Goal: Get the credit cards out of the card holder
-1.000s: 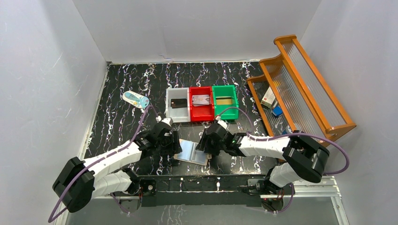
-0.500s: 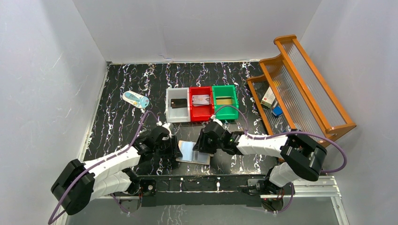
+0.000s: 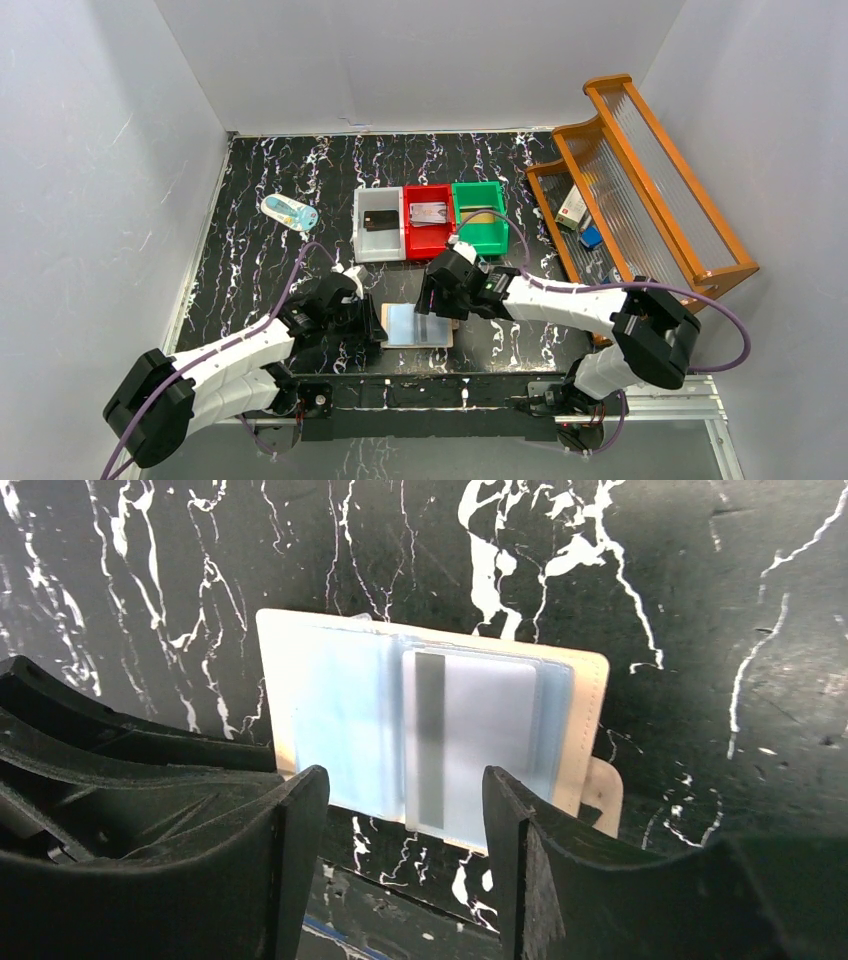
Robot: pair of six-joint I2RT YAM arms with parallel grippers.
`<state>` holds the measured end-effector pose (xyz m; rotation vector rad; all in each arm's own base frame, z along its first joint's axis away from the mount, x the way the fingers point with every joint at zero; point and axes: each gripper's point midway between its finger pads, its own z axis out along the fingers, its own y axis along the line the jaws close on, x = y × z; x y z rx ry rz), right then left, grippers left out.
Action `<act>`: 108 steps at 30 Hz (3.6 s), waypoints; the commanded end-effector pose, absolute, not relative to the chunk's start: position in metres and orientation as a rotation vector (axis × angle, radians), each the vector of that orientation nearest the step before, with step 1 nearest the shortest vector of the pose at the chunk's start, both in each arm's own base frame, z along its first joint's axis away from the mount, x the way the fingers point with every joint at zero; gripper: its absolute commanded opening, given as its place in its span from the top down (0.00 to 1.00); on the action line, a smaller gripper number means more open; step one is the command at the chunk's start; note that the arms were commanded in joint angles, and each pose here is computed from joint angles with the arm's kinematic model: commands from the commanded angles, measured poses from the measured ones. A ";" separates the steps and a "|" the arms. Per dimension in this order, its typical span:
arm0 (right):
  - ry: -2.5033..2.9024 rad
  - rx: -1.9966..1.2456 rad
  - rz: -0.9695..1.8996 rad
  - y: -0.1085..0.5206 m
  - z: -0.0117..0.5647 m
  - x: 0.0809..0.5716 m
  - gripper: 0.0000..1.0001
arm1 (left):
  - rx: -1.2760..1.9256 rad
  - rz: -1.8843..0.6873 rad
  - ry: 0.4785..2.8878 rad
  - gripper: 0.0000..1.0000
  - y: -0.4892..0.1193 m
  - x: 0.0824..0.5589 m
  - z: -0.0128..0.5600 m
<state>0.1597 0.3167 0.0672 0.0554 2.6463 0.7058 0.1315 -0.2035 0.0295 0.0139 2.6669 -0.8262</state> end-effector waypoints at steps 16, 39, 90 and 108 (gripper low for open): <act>2.676 -0.118 0.127 0.310 0.043 0.165 0.25 | 0.034 -0.920 2.675 0.81 -0.208 0.118 0.031; 2.644 -0.157 0.221 0.324 0.062 0.162 0.47 | 0.073 -0.932 2.689 0.81 -0.212 0.118 0.029; 2.638 -0.231 0.166 0.314 0.055 0.163 0.24 | 0.105 -0.908 2.698 0.82 -0.211 0.118 0.030; 2.735 -0.226 0.104 0.303 0.003 0.150 0.29 | 0.107 -0.909 2.695 0.82 -0.211 0.119 0.032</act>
